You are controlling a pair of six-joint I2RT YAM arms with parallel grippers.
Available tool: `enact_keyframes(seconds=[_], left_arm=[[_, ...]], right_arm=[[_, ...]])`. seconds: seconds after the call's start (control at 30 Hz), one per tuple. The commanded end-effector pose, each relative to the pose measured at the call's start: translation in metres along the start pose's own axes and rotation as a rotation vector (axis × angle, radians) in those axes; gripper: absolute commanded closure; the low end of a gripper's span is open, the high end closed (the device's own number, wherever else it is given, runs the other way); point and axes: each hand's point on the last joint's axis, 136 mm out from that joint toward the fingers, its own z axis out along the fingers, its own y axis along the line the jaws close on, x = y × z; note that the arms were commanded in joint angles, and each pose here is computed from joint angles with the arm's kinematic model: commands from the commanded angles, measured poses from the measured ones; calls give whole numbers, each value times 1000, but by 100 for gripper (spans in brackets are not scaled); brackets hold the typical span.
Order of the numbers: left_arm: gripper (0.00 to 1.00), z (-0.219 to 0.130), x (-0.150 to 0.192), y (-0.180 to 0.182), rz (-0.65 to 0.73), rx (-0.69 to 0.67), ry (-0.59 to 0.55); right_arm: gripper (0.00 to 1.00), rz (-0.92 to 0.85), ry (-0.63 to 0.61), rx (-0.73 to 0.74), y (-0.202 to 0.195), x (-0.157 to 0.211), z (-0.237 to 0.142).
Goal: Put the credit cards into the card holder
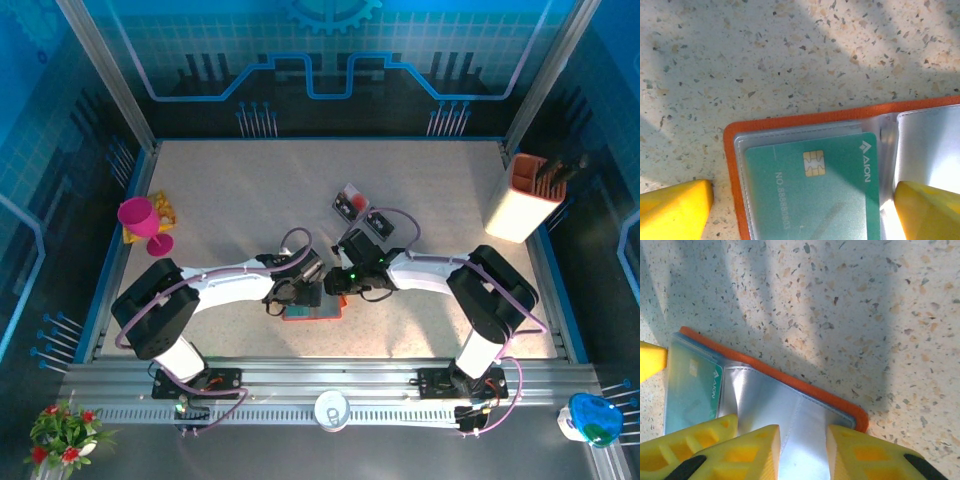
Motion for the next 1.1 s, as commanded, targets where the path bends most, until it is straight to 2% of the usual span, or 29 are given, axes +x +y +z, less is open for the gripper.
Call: enact_keyframes(seconds=[0.0, 0.2, 0.33, 0.57, 0.8, 1.07], left_arm=[[6, 1, 9, 9, 16, -22, 11], [5, 0, 9, 9, 15, -17, 5], [4, -2, 7, 7, 15, -10, -2], [3, -10, 3, 7, 9, 3, -24], [1, -51, -24, 8, -21, 40, -145], [1, -82, -42, 36, -129, 88, -227]], right_arm=[[71, 15, 28, -18, 2, 8, 4], [82, 25, 43, -87, 15, 7, 7], [82, 37, 68, -142, 23, 9, 11], [81, 53, 63, -186, 31, 6, 8], [74, 29, 50, -222, 50, -1, -7], [71, -12, 67, -249, 80, -2, -7]])
